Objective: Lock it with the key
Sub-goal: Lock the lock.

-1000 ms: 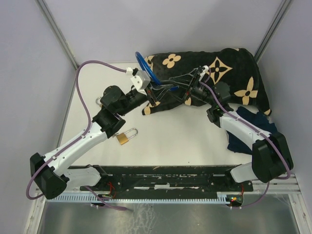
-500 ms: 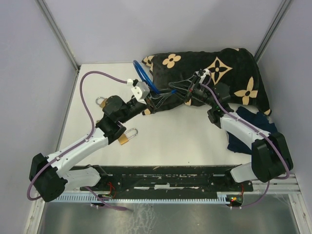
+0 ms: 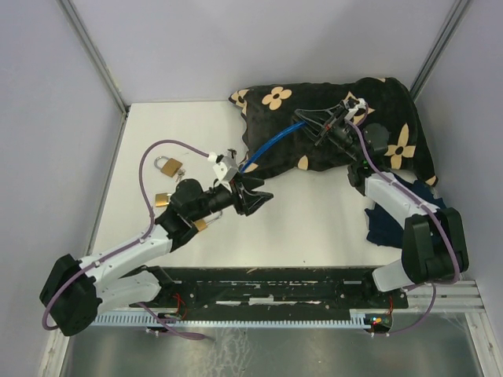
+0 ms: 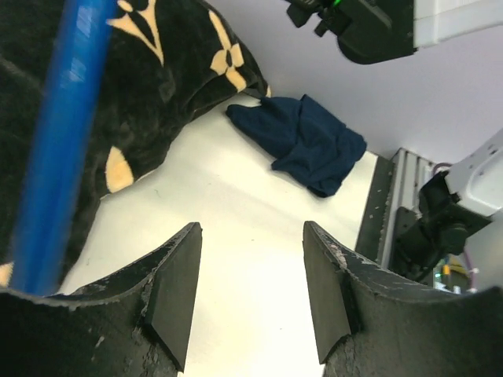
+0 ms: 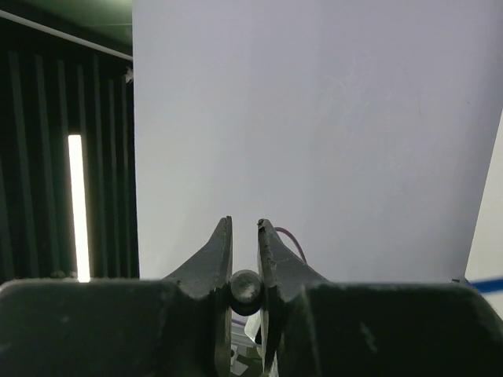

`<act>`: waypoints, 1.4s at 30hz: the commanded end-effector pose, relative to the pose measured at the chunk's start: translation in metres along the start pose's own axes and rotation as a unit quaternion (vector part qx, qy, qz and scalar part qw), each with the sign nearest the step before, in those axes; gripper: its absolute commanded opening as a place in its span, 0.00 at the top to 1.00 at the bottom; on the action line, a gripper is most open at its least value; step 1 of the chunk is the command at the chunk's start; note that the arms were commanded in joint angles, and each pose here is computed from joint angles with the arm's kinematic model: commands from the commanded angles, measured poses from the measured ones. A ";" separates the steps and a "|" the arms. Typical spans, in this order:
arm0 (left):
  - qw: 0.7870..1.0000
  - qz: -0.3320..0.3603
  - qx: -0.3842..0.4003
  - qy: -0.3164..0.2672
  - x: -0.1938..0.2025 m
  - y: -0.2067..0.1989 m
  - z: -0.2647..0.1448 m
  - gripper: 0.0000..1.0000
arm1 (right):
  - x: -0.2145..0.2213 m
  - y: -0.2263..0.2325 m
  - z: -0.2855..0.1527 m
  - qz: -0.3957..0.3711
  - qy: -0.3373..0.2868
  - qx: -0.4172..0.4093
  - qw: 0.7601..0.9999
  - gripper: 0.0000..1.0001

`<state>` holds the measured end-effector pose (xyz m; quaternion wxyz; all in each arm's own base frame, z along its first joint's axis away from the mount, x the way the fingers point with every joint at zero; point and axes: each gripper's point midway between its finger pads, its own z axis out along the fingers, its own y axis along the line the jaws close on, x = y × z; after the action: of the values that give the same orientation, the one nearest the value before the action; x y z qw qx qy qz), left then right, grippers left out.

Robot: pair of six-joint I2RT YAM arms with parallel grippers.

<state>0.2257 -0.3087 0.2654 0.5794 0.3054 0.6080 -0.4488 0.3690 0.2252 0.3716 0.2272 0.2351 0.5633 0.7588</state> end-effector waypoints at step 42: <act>0.995 0.003 -0.075 -0.066 -0.002 -0.017 0.033 0.33 | 0.102 -0.084 -0.040 -0.511 0.262 0.197 0.795 0.98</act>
<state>0.2079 -0.3389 0.2481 0.5791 0.2350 0.6363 -0.4523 0.2666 0.2722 0.2803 0.3538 -0.2462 0.7836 0.4474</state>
